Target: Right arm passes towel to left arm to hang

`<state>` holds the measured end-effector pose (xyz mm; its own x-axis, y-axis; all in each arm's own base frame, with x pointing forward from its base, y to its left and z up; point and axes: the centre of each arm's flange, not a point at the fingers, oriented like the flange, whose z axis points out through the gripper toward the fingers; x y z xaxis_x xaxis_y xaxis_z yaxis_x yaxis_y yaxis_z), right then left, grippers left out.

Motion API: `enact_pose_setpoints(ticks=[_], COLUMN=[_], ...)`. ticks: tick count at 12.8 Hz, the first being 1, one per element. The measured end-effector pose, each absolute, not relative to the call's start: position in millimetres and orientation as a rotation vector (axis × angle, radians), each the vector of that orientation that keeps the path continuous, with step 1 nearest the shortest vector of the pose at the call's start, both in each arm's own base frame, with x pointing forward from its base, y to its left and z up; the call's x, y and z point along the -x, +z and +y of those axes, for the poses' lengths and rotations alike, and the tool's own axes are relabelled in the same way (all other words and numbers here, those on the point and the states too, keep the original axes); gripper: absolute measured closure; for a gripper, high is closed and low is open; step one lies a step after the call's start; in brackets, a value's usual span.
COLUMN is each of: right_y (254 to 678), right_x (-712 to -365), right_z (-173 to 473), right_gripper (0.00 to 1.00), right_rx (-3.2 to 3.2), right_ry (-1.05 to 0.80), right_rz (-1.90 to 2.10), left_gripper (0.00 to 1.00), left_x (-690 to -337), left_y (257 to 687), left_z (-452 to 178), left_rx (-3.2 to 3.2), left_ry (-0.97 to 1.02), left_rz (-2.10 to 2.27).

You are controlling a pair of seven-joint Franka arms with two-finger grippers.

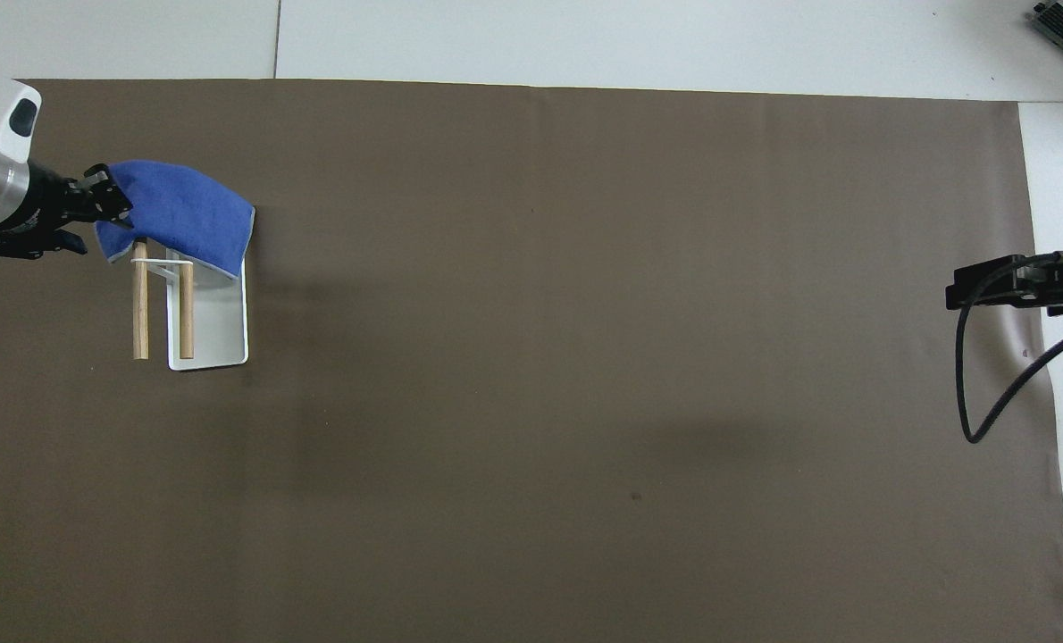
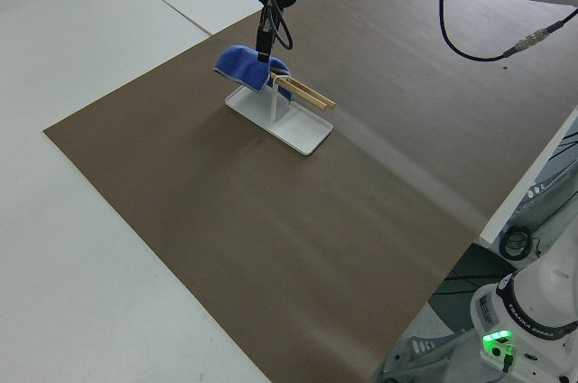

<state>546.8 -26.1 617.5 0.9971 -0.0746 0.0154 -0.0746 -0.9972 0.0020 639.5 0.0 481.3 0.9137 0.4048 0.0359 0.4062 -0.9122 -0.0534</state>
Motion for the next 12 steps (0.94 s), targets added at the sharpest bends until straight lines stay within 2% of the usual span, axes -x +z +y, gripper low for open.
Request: enact_pose_setpoints(ticks=[4, 9, 12], right_y=[625.1, 623.9, 623.7], right_x=[-547.3, -547.4, -547.0], right_z=[-25.5, -27.0, -31.1], right_gripper=[0.00, 0.00, 0.00], right_rx=[-3.134, -3.134, -3.134], right_ry=[0.038, 0.031, 0.028], right_rz=[-0.093, -0.097, -0.109], left_gripper=[0.41, 0.41, 0.37], left_x=[-623.3, -609.8, -601.6], left_y=[506.5, 561.7, 591.5], left_z=[-33.0, -56.0, -61.7], left_rx=[3.001, 3.006, 3.021], left_ry=[0.184, 0.256, 0.231], left_rz=[-0.344, -0.251, -0.212])
